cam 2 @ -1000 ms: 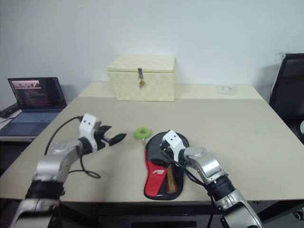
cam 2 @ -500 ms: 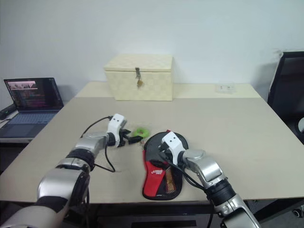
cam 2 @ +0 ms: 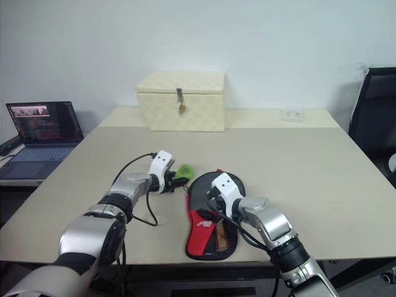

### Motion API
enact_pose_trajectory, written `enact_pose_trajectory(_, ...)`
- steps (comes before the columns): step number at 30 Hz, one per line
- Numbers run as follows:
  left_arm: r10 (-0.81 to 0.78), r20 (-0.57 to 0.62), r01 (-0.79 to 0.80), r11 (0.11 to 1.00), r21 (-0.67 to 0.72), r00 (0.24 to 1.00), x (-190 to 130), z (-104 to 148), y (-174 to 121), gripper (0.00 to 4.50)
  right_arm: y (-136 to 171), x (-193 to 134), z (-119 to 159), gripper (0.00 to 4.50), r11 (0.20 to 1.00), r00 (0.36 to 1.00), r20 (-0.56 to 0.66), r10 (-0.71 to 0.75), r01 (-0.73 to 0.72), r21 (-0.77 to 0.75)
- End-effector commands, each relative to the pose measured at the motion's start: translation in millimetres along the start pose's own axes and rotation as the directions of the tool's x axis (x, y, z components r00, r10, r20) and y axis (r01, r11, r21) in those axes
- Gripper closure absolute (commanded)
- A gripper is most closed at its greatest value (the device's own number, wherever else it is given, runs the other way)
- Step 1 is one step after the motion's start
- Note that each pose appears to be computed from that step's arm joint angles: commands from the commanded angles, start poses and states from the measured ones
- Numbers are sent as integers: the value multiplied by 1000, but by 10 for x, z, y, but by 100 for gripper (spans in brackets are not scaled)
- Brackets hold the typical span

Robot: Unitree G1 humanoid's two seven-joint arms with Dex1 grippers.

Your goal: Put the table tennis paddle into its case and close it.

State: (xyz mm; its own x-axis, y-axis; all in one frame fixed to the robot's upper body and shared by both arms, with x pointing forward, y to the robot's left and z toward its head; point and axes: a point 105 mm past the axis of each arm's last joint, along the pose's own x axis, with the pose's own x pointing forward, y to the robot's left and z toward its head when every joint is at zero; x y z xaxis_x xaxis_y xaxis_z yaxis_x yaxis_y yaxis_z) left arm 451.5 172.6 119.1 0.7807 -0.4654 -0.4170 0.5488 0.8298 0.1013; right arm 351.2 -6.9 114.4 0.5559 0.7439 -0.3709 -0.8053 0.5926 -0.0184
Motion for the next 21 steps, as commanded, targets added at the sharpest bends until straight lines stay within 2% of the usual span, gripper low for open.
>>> enact_pose_trajectory(1,21,24,-22,999,37,999,-18,108,39,361,-80,24,74,0,999,999,13,-38,38,-37)
enact_pose_trajectory(4,47,10,-47,996,75,999,1,120,45,443,-184,70,-166,0,996,993,-79,-84,81,-48)
enact_pose_trajectory(8,90,15,-91,984,151,996,43,233,35,445,-186,53,-329,0,996,987,-136,-82,78,-34)
enact_pose_trajectory(15,147,84,-168,914,368,985,171,700,-138,445,3,-108,-561,0,999,978,-205,-42,39,-19)
enact_pose_trajectory(21,149,121,-192,786,588,981,288,967,-387,445,182,-235,-697,0,1000,967,-252,-28,26,-12)
